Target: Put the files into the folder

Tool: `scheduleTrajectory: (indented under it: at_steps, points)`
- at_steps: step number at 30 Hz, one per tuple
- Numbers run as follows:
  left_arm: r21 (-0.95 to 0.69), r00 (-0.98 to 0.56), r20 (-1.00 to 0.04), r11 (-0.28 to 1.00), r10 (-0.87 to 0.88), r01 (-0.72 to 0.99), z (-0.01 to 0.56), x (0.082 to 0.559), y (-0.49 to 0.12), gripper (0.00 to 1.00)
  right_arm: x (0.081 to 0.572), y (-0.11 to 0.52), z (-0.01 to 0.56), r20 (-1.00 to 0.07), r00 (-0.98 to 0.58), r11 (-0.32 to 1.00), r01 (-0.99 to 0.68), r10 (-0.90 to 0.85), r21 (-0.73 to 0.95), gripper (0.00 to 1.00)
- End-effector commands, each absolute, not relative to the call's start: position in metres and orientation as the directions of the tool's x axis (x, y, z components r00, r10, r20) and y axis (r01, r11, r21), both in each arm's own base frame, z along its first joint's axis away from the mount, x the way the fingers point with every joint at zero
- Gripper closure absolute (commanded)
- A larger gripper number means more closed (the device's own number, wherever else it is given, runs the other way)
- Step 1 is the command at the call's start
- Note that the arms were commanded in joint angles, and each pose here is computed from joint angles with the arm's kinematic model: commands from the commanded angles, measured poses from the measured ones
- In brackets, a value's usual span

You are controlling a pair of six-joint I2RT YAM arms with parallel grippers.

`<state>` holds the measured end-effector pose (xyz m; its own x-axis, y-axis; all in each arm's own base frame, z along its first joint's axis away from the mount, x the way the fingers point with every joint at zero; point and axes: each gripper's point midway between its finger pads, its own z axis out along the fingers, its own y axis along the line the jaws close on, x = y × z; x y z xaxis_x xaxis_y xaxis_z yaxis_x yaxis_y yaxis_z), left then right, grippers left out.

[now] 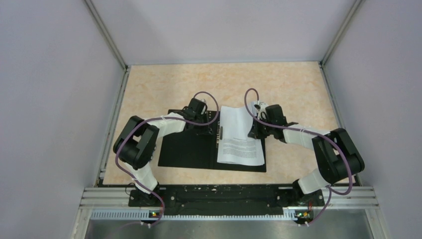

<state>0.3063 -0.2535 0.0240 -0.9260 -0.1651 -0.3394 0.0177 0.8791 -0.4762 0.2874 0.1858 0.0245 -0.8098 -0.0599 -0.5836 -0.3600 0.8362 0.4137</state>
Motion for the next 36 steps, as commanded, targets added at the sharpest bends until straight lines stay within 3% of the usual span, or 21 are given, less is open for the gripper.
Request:
scheduleTrajectory:
  at_steps: [1,36]
  points:
    - [-0.457,-0.927,-0.334,0.889,-0.172,-0.001,0.015,0.31,-0.253,0.93,0.289,0.192,0.042,-0.623,-0.779,0.826,-0.396,-0.071,0.401,1.0]
    - [-0.474,-0.918,-0.322,0.879,-0.232,-0.056,0.012,0.31,-0.252,0.98,0.264,0.184,0.05,-0.592,-0.803,0.848,-0.362,-0.073,0.386,1.0]
